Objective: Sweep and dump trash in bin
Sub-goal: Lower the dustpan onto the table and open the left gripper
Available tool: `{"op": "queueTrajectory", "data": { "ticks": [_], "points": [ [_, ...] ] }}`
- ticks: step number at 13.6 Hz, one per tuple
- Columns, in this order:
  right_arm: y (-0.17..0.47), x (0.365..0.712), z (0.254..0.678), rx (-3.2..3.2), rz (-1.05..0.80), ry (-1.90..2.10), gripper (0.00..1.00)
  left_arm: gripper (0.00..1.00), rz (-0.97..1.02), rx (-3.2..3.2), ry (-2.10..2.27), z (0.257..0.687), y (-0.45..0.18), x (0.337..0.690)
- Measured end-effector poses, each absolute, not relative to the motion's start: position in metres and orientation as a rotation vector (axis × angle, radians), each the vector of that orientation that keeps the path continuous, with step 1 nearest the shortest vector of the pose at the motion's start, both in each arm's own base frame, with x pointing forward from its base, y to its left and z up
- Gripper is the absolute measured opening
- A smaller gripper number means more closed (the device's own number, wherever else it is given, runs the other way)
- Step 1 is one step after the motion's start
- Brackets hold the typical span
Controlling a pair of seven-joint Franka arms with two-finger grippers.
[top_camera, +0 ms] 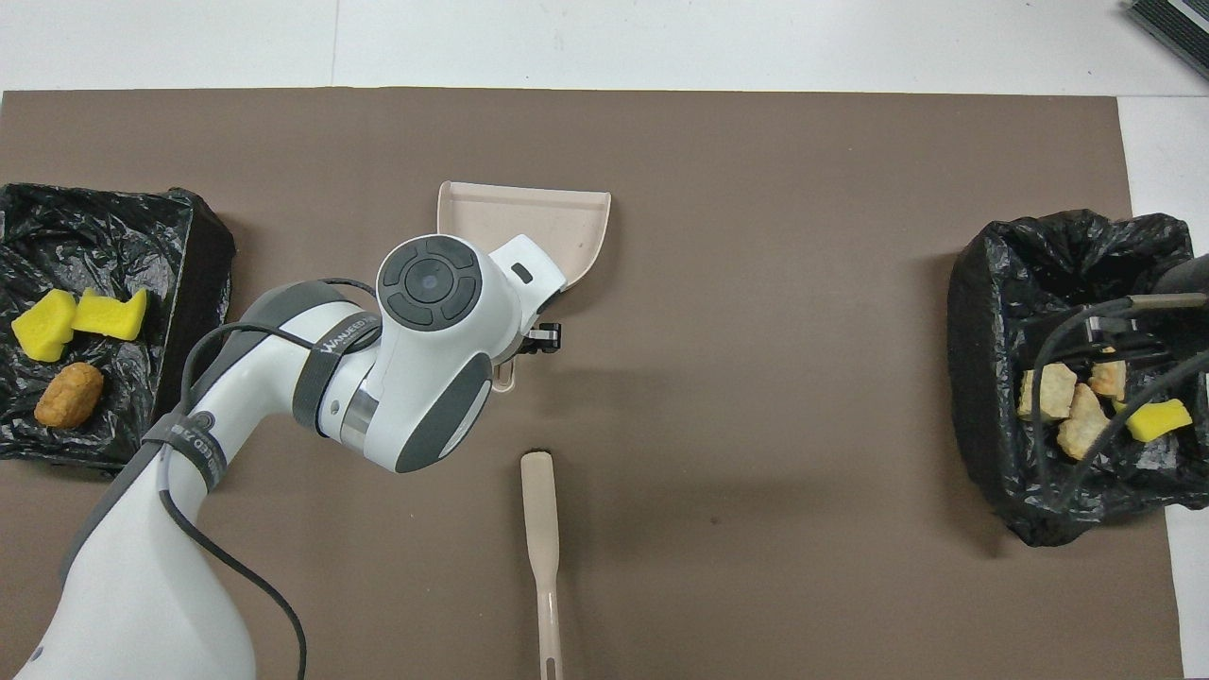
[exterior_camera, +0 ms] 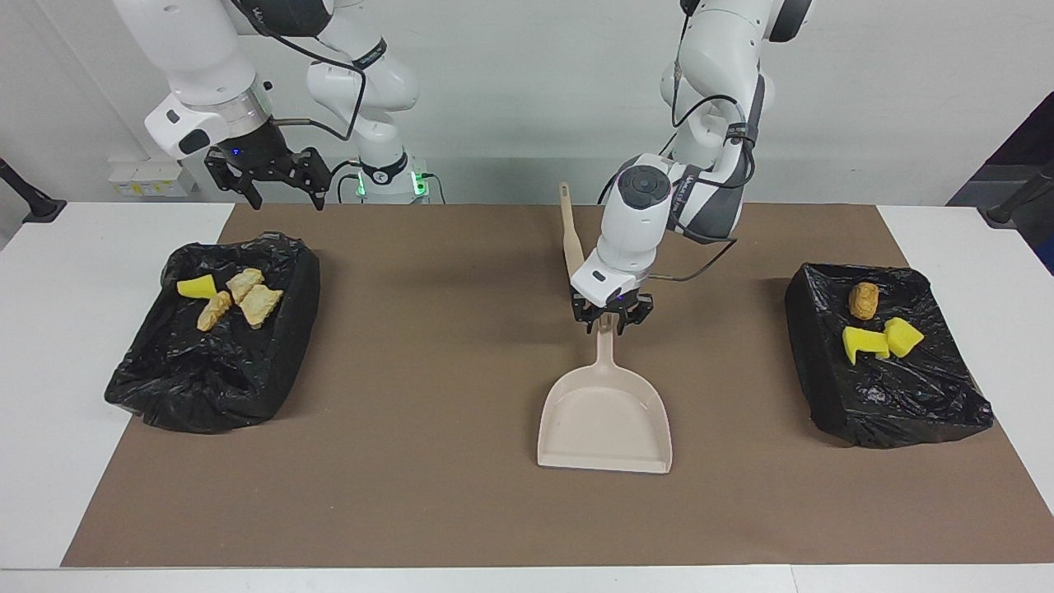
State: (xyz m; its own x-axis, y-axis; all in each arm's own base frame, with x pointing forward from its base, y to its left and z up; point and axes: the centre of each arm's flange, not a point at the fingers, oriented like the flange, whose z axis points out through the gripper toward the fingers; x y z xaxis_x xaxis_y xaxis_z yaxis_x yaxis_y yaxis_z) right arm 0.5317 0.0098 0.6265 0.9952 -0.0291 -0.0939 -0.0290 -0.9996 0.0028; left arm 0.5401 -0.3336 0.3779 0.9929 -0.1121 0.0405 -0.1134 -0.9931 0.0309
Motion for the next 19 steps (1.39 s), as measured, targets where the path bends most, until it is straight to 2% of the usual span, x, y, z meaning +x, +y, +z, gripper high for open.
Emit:
{"op": "queueTrajectory", "data": {
  "ticks": [2,3,8,11,14,19],
  "points": [
    [0.01,0.532,0.626,3.136,-0.148,-0.046,1.0,0.96,0.065,3.102,-0.176,0.378,-0.333,0.541],
    [0.01,0.532,0.626,3.136,-0.148,-0.046,1.0,1.0,0.07,3.101,-0.177,0.379,-0.333,0.541],
    [0.01,0.532,0.626,3.136,-0.148,-0.046,1.0,1.0,0.101,3.091,-0.252,0.386,-0.319,0.553],
    [0.01,0.532,0.626,3.136,-0.148,-0.046,1.0,1.0,0.143,3.083,-0.256,0.405,-0.306,0.561],
    [0.01,0.532,0.626,3.136,-0.148,-0.046,1.0,1.0,0.185,3.087,-0.325,0.445,-0.275,0.565],
    [0.01,0.532,0.626,3.136,-0.148,-0.046,1.0,1.0,0.24,3.111,-0.503,0.544,-0.171,0.561]
  ]
}}
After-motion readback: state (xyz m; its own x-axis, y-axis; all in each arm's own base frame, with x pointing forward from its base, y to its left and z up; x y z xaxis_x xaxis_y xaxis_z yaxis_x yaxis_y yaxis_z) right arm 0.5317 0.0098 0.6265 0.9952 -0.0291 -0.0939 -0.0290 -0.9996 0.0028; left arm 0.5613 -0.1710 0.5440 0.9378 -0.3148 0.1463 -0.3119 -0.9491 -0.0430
